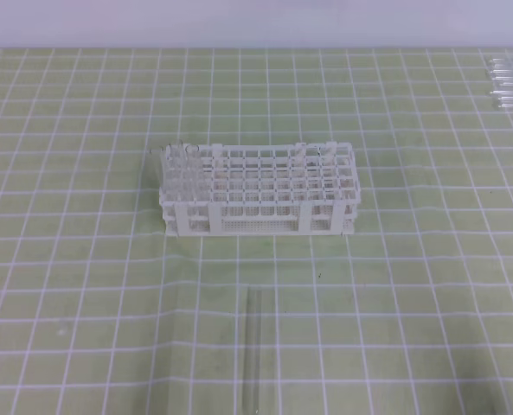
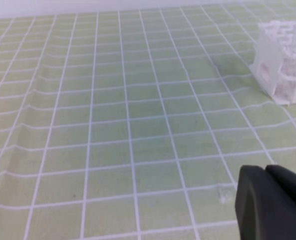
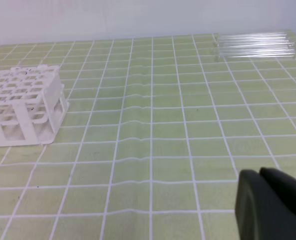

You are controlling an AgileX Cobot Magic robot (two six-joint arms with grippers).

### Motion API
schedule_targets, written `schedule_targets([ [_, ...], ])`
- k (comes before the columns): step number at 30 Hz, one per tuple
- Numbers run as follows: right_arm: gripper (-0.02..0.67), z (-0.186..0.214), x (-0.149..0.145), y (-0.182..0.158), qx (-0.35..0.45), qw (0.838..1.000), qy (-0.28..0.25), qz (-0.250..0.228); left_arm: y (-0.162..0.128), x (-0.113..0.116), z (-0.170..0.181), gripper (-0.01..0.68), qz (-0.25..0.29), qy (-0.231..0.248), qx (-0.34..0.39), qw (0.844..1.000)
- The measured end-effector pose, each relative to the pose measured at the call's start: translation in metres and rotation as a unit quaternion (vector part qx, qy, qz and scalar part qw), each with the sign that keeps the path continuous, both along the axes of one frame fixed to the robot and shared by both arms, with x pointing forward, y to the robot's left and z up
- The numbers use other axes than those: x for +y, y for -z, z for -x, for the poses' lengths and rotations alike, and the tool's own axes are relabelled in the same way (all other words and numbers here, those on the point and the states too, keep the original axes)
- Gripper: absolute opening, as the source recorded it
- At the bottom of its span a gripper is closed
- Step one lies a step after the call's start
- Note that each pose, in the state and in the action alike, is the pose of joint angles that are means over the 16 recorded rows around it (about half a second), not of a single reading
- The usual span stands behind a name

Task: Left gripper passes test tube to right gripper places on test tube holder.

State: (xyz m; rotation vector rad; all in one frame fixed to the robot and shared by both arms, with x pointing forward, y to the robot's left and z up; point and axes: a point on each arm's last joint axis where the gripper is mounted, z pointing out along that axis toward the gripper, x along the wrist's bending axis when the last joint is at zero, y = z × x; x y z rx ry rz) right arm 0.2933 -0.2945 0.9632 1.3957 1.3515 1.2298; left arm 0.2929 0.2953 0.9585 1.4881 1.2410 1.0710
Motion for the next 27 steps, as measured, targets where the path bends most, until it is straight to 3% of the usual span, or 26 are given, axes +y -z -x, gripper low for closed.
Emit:
schedule_targets([
  [20, -0.016, 0.0, 0.0, 0.0, 0.0, 1.0, 0.0, 0.0, -0.004, -0.001, 0.0, -0.001, 0.021, 0.001, -0.013, 1.0],
  [23, -0.016, 0.0, 0.0, 0.0, 0.0, 1.0, 0.0, 0.0, -0.005, -0.002, 0.0, -0.001, 0.042, 0.001, -0.021, 0.999],
  [27, -0.016, 0.0, 0.0, -0.002, -0.01, 1.0, 0.0, -0.005, -0.01, -0.003, -0.001, -0.001, 0.109, 0.0, -0.048, 0.993],
])
